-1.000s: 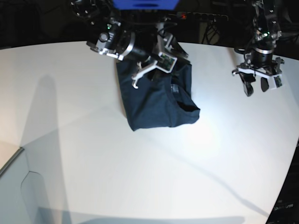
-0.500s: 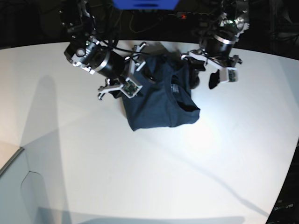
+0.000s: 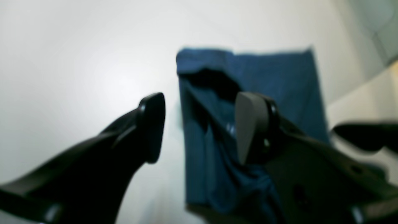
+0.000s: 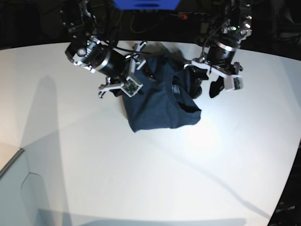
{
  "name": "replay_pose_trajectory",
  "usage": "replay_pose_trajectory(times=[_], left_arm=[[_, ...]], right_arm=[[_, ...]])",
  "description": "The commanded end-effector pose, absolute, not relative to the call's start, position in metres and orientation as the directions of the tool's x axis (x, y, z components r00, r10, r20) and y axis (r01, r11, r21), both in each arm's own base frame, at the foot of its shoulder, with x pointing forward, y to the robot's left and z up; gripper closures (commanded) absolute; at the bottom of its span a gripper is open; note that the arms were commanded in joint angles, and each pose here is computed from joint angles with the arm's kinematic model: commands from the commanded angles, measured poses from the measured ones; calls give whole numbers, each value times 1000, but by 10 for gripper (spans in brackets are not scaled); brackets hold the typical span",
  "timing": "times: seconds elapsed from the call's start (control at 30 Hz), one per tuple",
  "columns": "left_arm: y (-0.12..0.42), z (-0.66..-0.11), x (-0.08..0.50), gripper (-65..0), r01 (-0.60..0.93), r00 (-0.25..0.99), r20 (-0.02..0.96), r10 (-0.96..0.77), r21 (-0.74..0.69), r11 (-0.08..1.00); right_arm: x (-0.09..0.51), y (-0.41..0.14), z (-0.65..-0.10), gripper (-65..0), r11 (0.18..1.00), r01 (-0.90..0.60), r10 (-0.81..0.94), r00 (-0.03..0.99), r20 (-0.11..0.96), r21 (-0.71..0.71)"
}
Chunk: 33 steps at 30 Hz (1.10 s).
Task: Layout the t-shirt on the table in an organized manner, then fold the t-shirt properly
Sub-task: 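Grasp the folded shirt edges with both grippers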
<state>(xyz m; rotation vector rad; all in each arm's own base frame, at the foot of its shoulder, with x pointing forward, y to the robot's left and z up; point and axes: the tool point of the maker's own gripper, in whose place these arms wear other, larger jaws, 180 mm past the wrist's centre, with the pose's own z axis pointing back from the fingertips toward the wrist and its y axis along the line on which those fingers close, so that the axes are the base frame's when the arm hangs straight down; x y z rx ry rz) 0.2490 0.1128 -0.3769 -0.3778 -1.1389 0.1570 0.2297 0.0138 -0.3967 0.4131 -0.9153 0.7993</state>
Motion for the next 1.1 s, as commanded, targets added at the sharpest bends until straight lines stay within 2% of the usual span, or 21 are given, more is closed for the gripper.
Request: replay_pose_trajectory(times=[0.0,0.2,0.33,0.47,0.7,0.83,1.07], left_arm=[[118,-363,261,-352,87,369,871,323,-378,922],[128,-363,277,-354,46,360,819,448,-495,868],[125,-360,281,-414,45,353,805,477,-524,851],[128,-376,284,-432,12,374,787,490,-532,846],[107,-425,286,-433,-3,568,694,441,-535,845],[86,-432,291,-433,-2,616,648,448,-567,824],[85,-443,296,-433,-14,648,624,436,-563,826]], right_arm=[[234,18,-390,-291,648,-762,401,343,849,2],[235,16,-420,-291,648,-760,416,407,813,49],[248,7,-411,-291,669,-743,409,389,826,19],[262,-6,-392,-291,701,-713,394,356,847,-26],[277,-8,-372,-292,699,-711,400,299,866,-78],[289,-8,-362,-292,699,-708,400,271,876,-101],[306,-8,-350,-292,699,-703,401,233,886,-131]])
